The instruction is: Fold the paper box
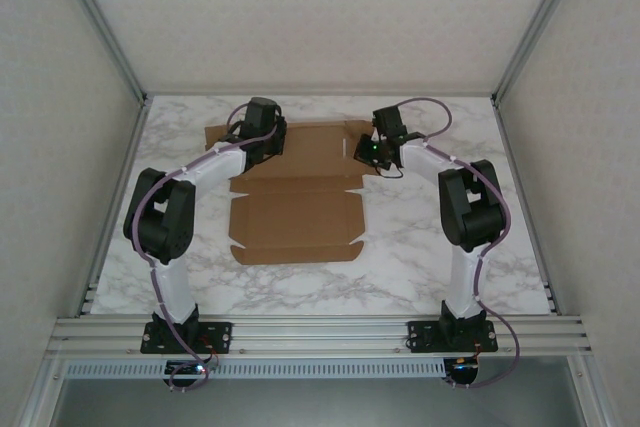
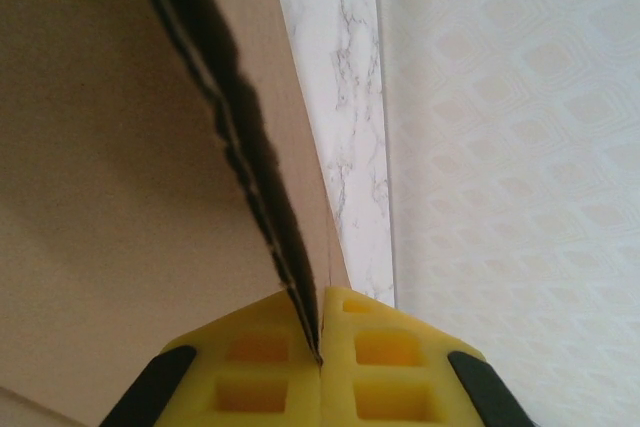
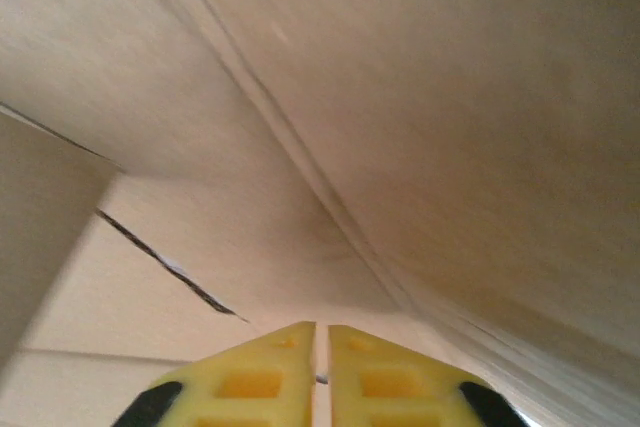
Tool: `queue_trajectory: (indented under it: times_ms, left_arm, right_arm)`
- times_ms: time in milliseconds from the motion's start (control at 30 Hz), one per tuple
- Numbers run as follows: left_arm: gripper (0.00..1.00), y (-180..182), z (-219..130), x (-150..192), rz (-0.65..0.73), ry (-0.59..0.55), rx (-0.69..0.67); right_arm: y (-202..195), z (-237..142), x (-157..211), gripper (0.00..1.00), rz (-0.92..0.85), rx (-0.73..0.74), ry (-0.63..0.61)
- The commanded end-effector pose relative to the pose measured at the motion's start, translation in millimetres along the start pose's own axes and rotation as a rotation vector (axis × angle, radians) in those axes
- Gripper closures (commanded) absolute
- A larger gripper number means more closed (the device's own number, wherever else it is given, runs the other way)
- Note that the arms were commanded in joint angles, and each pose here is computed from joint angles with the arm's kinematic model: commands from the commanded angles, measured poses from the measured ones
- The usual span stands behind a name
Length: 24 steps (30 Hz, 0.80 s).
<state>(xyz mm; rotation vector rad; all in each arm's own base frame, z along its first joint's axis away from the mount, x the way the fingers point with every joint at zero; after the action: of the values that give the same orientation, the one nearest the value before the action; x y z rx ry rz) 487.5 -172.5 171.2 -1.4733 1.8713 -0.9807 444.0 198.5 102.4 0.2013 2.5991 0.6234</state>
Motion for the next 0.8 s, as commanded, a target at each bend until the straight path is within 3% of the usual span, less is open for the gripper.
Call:
queue_trajectory:
  times_ms: [0,133,267,633,767]
  left_arm:
    - [1.0,-2.6,-7.1,-6.7,0.032,-0.034,-0.004]
    - [1.0,-5.8,-6.7,-4.7,0.022,-0.019,0.018]
    - [1.0,-7.2,-6.2,-5.3,0.017,-0.022,0.025]
    - [1.0,-5.9,-7.2,-5.1,0.002,-0.016,0.037]
    - [1.0,-5.4,-7.9,-6.6,-0.016,-0.007,0.052]
  right_arm:
    - [-15.5,-0.7,24.7,0.79,-0.05,0.113,0.106]
    - [-18.4,0.4,39.1,0.64,-0.053,0.1,0.147]
    - [-20.3,8.8,45.1,0.55,-0.048,0.094,0.18]
    - [-0.8,23.3,64.0,0.49,-0.051,-0.01,0.263]
    - [-1.8,9.3,57.0,0.48,-0.06,0.005,0.169]
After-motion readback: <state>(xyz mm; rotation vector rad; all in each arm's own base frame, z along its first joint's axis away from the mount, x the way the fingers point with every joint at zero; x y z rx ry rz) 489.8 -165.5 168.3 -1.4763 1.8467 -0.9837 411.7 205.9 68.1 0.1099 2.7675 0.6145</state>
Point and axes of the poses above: each hand's point on the last joint's axis, 136 mm out from that joint toward the fingers, its own z axis out along the fingers, its own y axis along the line the jaws close on, x = y × z, the point moved 4 cm from there along -z, back along the fingers
